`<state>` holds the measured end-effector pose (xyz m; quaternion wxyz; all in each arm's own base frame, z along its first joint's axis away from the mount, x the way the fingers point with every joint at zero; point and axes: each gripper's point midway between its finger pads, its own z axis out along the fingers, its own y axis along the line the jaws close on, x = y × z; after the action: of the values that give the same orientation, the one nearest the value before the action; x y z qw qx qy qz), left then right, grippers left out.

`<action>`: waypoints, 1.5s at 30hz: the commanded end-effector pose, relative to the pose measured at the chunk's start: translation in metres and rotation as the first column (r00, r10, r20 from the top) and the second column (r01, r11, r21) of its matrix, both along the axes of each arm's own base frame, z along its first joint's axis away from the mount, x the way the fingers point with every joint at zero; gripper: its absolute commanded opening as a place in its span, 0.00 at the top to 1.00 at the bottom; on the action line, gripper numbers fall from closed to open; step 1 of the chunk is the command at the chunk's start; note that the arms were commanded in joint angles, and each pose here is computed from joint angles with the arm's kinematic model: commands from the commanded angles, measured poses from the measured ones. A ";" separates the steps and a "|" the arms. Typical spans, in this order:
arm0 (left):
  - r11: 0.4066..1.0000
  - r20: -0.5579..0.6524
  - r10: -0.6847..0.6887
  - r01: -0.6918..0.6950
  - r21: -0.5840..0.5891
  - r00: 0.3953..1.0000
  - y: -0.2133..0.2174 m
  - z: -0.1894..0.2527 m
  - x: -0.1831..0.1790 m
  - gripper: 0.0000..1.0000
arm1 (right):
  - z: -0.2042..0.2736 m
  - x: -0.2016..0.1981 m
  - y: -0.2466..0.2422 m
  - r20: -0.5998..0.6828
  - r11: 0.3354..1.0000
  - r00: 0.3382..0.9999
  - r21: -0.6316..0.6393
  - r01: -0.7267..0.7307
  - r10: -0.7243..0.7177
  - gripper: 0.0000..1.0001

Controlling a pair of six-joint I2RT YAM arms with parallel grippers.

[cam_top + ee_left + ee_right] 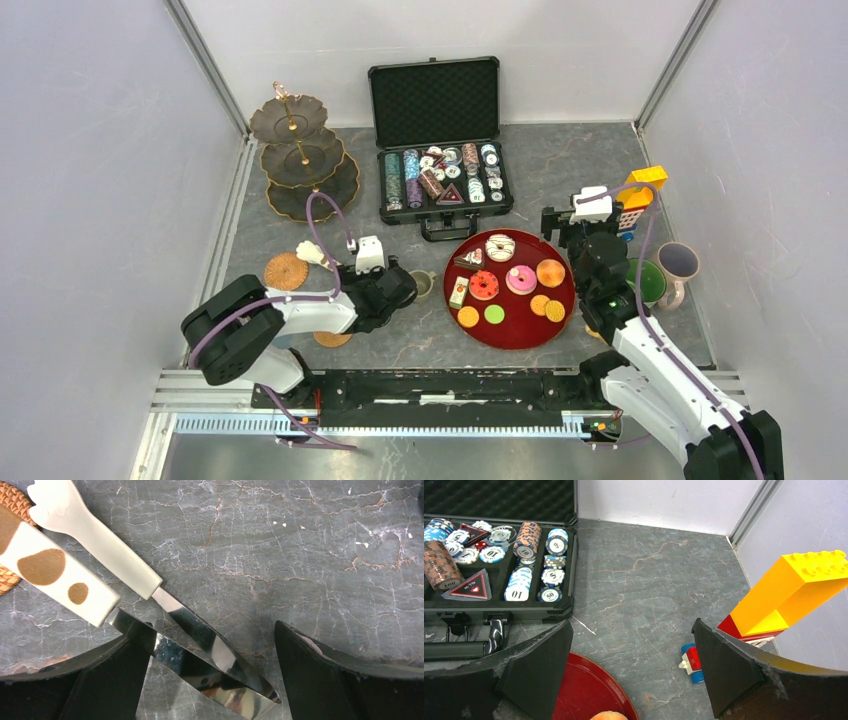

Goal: Serve the afternoon tea
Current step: Adjust the clamp at the center of the board.

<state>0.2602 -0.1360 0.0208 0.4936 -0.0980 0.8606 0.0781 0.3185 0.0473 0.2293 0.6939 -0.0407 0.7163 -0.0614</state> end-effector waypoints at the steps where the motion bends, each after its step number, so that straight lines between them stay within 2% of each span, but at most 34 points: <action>1: 1.000 0.002 0.009 -0.009 0.022 1.000 0.002 0.023 0.001 0.05 | 0.005 0.003 0.006 0.029 1.000 0.999 0.021 -0.020 0.019 0.02; 6: 1.000 0.012 0.026 -0.026 0.015 1.000 0.009 0.036 -0.003 0.27 | 0.005 0.003 0.005 0.027 1.000 0.999 0.018 -0.019 0.019 0.02; 12: 0.998 0.002 0.055 -0.055 0.020 0.999 0.014 0.044 0.001 0.35 | 0.005 0.003 0.006 0.025 1.000 0.999 0.016 -0.022 0.021 0.02; 17: 0.994 -0.057 0.060 -0.054 0.095 0.997 0.013 0.050 0.014 0.36 | 0.006 0.002 0.003 0.026 1.000 1.000 0.011 -0.011 0.011 0.02; 20: 0.987 -0.104 0.039 -0.022 0.159 0.994 0.008 0.051 0.019 0.43 | 0.006 0.002 0.003 0.025 1.000 1.000 0.007 -0.007 0.007 0.02; 22: 0.983 -0.129 0.052 -0.028 0.182 0.990 0.007 0.049 0.019 0.44 | 0.006 0.002 0.002 0.024 1.000 1.000 0.004 -0.005 0.005 0.02; 27: 0.983 -0.183 -0.004 0.038 0.182 0.983 -0.002 0.039 0.025 0.41 | 0.006 0.001 0.000 0.024 1.000 1.000 -0.001 0.006 -0.006 0.02; 33: 0.980 -0.261 -0.002 0.055 0.194 0.965 -0.009 0.034 0.023 0.40 | 0.005 0.002 0.000 0.022 1.000 1.000 -0.003 0.002 -0.002 0.02; 35: 0.987 -0.235 -0.010 0.047 0.156 0.972 -0.007 0.039 0.019 0.33 | 0.005 0.002 0.000 0.018 1.000 1.000 -0.005 0.004 -0.004 0.02; 40: 0.996 -0.136 -0.030 0.040 0.076 0.990 0.001 0.053 0.016 0.01 | 0.003 0.004 0.004 0.012 1.000 1.000 -0.003 -0.010 0.010 0.02; 45: 0.998 -0.040 -0.037 0.035 -0.053 0.999 -0.011 0.059 0.026 0.00 | 0.002 0.004 0.004 0.008 1.000 1.000 -0.003 -0.011 0.011 0.02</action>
<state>0.2690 -0.1322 0.0680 0.4320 -0.0621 0.8939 0.1022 0.3208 0.0493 0.2222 0.6857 -0.0474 0.7237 -0.0624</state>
